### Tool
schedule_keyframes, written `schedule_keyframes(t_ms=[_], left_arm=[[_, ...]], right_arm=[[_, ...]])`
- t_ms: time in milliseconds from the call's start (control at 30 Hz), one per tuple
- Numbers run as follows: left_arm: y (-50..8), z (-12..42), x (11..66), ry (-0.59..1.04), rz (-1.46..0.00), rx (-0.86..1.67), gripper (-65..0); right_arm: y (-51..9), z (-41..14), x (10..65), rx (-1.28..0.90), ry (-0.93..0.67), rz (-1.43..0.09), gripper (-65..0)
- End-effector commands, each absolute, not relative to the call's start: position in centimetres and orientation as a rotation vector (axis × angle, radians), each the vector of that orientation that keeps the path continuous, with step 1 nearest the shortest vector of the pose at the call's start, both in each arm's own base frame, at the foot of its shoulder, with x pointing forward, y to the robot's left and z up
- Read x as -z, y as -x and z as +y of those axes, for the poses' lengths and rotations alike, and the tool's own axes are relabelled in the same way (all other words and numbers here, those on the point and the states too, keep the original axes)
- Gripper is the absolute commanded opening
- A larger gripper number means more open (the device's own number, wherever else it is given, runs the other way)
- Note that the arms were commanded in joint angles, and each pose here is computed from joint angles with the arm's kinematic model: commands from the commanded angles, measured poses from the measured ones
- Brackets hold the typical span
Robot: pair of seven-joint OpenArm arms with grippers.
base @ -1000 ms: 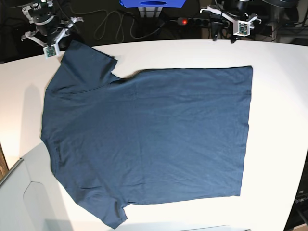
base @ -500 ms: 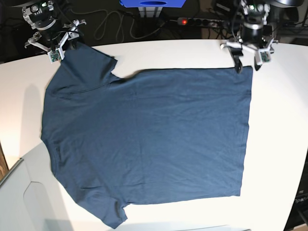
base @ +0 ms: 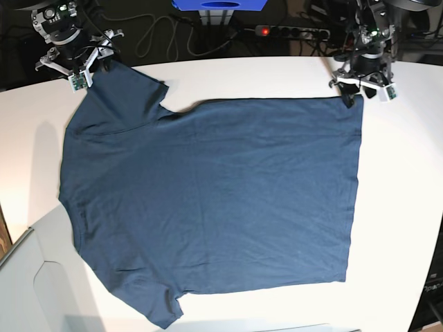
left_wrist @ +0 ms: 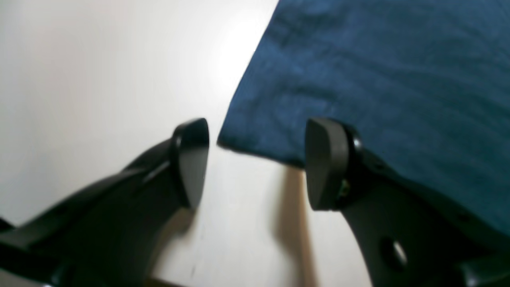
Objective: Fold the T-shirt properly
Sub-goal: 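Lower both grippers and pinch the collar-edge corners of the shirt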
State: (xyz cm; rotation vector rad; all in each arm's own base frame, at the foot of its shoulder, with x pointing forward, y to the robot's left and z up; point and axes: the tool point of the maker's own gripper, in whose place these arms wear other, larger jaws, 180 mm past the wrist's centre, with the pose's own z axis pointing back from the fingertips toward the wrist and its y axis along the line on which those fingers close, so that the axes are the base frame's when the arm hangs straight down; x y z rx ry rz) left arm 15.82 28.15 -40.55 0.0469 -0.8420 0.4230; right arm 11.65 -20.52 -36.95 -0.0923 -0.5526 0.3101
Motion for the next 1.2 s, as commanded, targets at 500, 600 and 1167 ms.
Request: schedule_keyframes(t_ms=[500, 600, 1167], left_arm=[[-16.3, 28.4, 41.1, -0.041, -0.852, -0.444, -28.4], [-16.4, 28.4, 41.1, -0.04, -0.853, -0.444, -34.3], [-17.5, 28.1, 40.8, -0.025, -0.878, -0.46, -65.0]], right_arm=[[-11.7, -20.5, 36.5, -0.336, 0.095, -0.566, -26.9], [-11.7, -20.5, 36.5, -0.336, 0.095, -0.566, -26.9], [-12.1, -23.7, 35.5, -0.304, 0.176, -0.578, -26.9]])
